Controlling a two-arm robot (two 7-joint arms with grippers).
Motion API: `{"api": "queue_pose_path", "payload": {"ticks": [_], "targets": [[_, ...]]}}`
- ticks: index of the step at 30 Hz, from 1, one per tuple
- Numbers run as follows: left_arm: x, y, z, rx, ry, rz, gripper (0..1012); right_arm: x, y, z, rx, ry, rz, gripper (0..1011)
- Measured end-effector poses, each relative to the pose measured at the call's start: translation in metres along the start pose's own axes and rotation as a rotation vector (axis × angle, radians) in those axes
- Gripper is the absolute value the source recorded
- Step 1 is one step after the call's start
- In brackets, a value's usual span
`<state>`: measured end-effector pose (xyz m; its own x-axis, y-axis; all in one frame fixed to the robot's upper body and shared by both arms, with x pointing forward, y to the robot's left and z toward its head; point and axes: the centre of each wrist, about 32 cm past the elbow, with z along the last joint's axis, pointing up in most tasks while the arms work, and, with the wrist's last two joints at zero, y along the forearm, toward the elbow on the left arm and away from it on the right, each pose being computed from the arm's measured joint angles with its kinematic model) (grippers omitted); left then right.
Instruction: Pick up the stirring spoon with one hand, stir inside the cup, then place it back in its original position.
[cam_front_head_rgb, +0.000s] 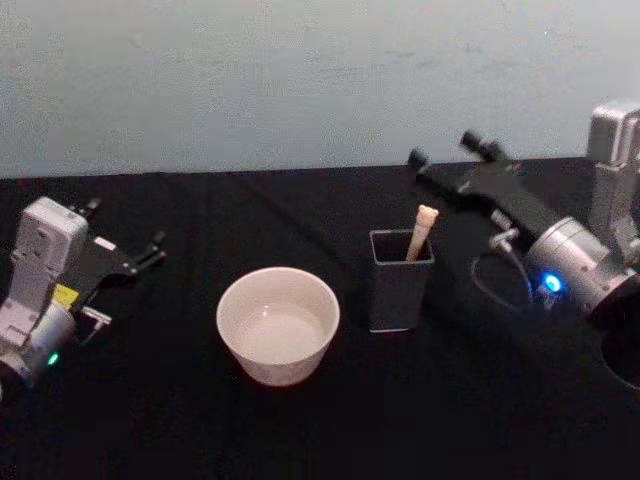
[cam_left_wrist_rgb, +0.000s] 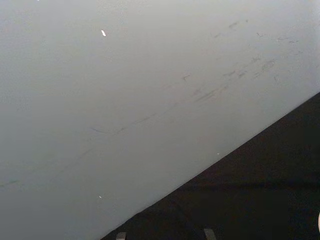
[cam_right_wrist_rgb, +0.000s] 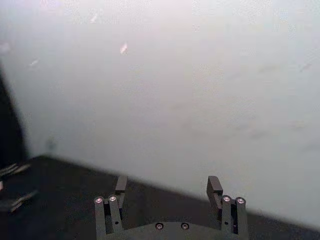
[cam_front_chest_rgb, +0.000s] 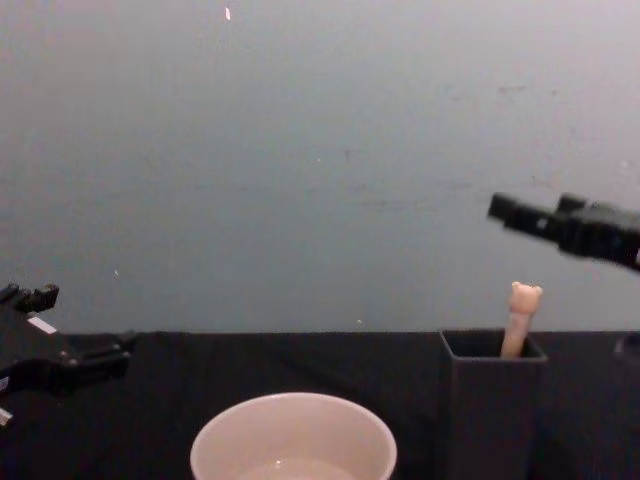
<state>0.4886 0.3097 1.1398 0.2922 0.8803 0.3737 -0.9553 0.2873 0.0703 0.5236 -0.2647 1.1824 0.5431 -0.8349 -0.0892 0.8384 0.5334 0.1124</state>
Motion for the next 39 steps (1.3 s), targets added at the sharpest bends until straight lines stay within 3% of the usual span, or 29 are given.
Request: {"api": "queue_pose_path", "payload": {"ticks": [2, 5, 9, 12, 13, 18, 25, 39], "targets": [[0.0000, 0.0000, 0.0000, 0.000, 0.000, 0.000, 1001, 0.000, 0.001, 0.003, 0.034, -0.032, -0.050, 1002], [0.0000, 0.0000, 0.0000, 0.000, 0.000, 0.000, 1001, -0.001, 0.003, 0.003, 0.085, -0.149, -0.189, 1002], [0.0000, 0.0000, 0.0000, 0.000, 0.000, 0.000, 1001, 0.001, 0.002, -0.003, 0.077, -0.222, -0.273, 1002], [0.0000, 0.0000, 0.0000, 0.000, 0.000, 0.000, 1001, 0.004, -0.003, -0.015, 0.025, -0.263, -0.342, 1002], [0.0000, 0.0000, 0.0000, 0.000, 0.000, 0.000, 1001, 0.004, -0.003, -0.015, 0.025, -0.263, -0.342, 1002], [0.0000, 0.0000, 0.0000, 0.000, 0.000, 0.000, 1001, 0.002, -0.011, -0.041, -0.080, -0.251, -0.383, 1002], [0.0000, 0.0000, 0.0000, 0.000, 0.000, 0.000, 1001, 0.001, -0.014, -0.057, -0.166, -0.194, -0.412, 1002], [0.0000, 0.0000, 0.0000, 0.000, 0.000, 0.000, 1001, 0.001, -0.013, -0.055, -0.153, -0.201, -0.406, 1002]]}}
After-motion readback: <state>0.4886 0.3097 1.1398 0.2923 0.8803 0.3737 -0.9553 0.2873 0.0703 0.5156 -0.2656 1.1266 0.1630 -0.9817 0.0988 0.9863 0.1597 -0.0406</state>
